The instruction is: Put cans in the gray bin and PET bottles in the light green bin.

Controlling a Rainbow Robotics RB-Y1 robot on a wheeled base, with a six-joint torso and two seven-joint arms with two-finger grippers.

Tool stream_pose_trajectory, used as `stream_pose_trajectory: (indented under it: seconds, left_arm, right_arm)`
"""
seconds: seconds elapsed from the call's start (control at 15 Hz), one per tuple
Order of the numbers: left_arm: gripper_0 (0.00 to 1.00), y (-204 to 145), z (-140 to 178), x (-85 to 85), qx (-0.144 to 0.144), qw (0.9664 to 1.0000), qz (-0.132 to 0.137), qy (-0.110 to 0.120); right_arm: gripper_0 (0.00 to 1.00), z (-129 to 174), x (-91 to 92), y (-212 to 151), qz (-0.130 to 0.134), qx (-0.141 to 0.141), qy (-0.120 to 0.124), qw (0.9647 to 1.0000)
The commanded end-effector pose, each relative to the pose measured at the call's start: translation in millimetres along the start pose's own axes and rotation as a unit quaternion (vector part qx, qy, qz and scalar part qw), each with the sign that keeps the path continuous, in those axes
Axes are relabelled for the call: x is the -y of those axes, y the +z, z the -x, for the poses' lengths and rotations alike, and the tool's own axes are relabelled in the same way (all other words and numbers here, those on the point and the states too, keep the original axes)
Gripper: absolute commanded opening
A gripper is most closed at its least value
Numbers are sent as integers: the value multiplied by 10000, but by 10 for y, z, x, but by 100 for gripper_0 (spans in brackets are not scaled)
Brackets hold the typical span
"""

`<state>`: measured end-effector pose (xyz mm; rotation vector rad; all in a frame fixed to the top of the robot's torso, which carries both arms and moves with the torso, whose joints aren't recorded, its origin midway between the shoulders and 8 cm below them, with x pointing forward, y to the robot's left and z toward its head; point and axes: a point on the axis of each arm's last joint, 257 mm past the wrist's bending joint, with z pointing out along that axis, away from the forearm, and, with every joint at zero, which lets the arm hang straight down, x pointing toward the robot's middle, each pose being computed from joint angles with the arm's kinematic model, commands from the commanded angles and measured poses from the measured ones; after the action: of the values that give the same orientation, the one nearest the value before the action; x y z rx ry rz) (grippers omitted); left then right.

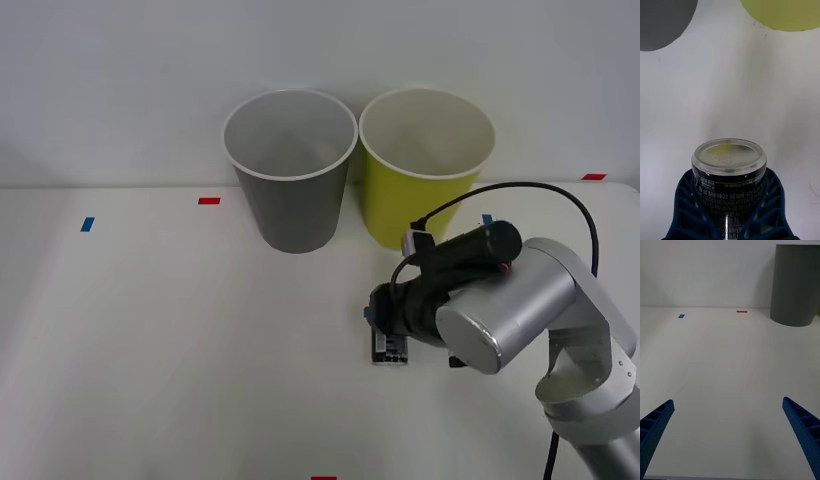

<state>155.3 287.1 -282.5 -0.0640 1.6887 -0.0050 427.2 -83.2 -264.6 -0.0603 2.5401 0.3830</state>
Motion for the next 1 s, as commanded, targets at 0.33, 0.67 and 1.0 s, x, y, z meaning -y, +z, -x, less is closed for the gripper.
stream_pose_trajectory:
  seconds: [0.33, 0.67, 1.0]
  left_arm:
    - [100, 0, 0, 0, 0, 10000, 0, 0]
    - [100, 0, 0, 0, 0, 10000, 0, 0]
    - [100, 0, 0, 0, 0, 10000, 0, 0]
  right_arm:
    - [0, 267, -175, -435, 585, 999, -875, 9894]
    - [0, 510, -468, -802, 968, 1717, -1031, 9749]
    - [0, 754, -615, -1065, 1130, 2221, -1081, 9624]
